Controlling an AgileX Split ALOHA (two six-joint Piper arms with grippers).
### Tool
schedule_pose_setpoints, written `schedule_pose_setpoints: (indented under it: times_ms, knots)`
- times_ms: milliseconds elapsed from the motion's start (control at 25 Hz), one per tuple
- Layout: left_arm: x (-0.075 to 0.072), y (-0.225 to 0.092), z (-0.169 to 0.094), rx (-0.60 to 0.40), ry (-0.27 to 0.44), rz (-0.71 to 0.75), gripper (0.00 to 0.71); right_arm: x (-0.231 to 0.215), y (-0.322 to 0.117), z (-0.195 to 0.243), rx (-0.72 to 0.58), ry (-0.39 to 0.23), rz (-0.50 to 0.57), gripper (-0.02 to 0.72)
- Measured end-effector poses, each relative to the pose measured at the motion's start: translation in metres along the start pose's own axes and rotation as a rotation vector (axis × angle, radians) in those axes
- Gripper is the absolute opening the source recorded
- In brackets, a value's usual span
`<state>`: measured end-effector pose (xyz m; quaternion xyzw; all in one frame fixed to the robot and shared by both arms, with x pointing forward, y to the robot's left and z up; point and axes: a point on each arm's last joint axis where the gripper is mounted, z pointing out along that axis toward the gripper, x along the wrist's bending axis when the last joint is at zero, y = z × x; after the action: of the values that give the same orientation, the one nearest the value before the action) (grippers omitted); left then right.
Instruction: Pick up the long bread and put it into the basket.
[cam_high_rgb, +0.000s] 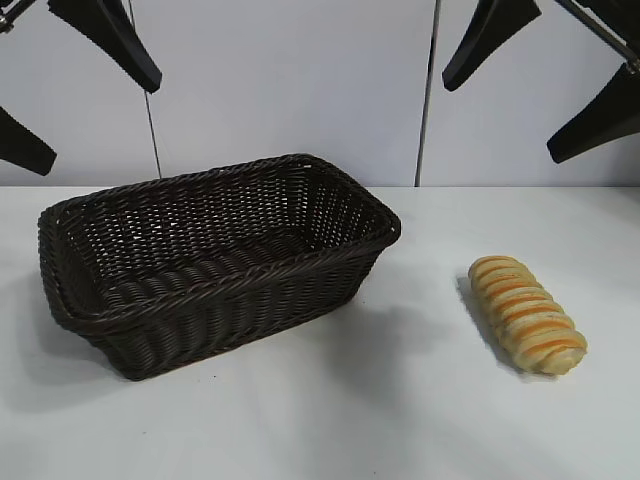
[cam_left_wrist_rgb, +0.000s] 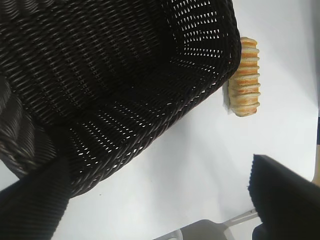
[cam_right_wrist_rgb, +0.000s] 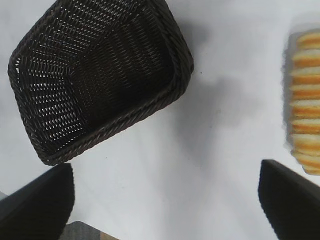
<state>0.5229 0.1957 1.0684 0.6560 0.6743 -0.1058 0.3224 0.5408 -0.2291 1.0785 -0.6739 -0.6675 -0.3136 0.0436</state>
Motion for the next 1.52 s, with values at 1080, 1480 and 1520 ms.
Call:
schedule_pose_setpoints:
  times_ms: [1080, 1480, 1520]
  knots:
    - [0.001, 0.013, -0.001, -0.138, 0.01, 0.016, 0.694, 0.0, 0.0, 0.0, 0.001, 0.0, 0.0, 0.694]
    - [0.033, -0.006, 0.014, -0.061, 0.272, -0.02, 0.694, 0.0, 0.0, 0.0, 0.001, 0.0, 0.0, 0.694]
    - [0.038, -0.01, 0.02, -0.057, 0.28, -0.029, 0.694, 0.0, 0.0, 0.0, 0.001, 0.0, 0.0, 0.694]
